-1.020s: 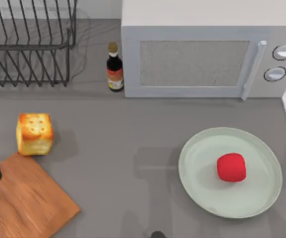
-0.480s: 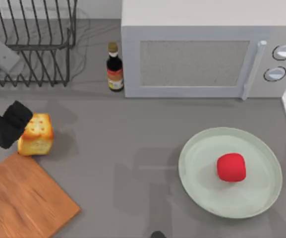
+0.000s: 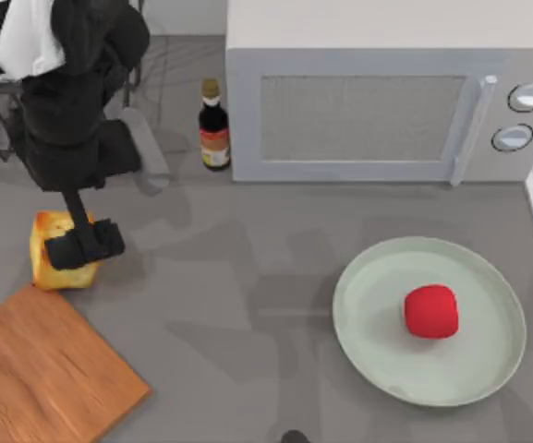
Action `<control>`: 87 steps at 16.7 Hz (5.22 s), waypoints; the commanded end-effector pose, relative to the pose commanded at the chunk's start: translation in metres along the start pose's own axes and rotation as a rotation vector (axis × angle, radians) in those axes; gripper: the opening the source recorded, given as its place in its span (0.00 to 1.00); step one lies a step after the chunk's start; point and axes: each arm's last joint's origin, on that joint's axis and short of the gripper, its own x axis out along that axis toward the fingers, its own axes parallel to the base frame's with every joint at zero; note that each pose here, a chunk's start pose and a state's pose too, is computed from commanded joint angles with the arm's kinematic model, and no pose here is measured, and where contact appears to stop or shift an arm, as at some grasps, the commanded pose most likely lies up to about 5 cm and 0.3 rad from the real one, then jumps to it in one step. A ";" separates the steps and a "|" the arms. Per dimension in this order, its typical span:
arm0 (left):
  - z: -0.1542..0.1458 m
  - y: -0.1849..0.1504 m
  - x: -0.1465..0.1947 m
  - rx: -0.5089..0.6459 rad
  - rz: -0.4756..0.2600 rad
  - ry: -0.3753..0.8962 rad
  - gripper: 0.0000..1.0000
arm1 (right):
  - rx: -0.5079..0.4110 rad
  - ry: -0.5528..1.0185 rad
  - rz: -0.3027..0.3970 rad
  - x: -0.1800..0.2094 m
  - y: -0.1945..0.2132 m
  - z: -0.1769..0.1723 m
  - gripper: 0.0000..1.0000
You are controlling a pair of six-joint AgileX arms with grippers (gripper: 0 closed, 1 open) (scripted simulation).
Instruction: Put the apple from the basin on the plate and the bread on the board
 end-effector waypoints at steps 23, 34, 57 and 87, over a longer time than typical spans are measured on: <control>0.027 0.021 0.093 0.142 -0.106 0.177 1.00 | 0.000 0.000 0.000 0.000 0.000 0.000 1.00; 0.027 0.021 0.094 0.142 -0.106 0.177 0.47 | 0.000 0.000 0.000 0.000 0.000 0.000 1.00; 0.016 0.032 0.024 0.160 -0.117 0.194 0.00 | 0.000 0.000 0.000 0.000 0.000 0.000 1.00; -0.087 -0.037 0.029 -1.966 -0.180 0.260 0.00 | 0.000 0.000 0.000 0.000 0.000 0.000 1.00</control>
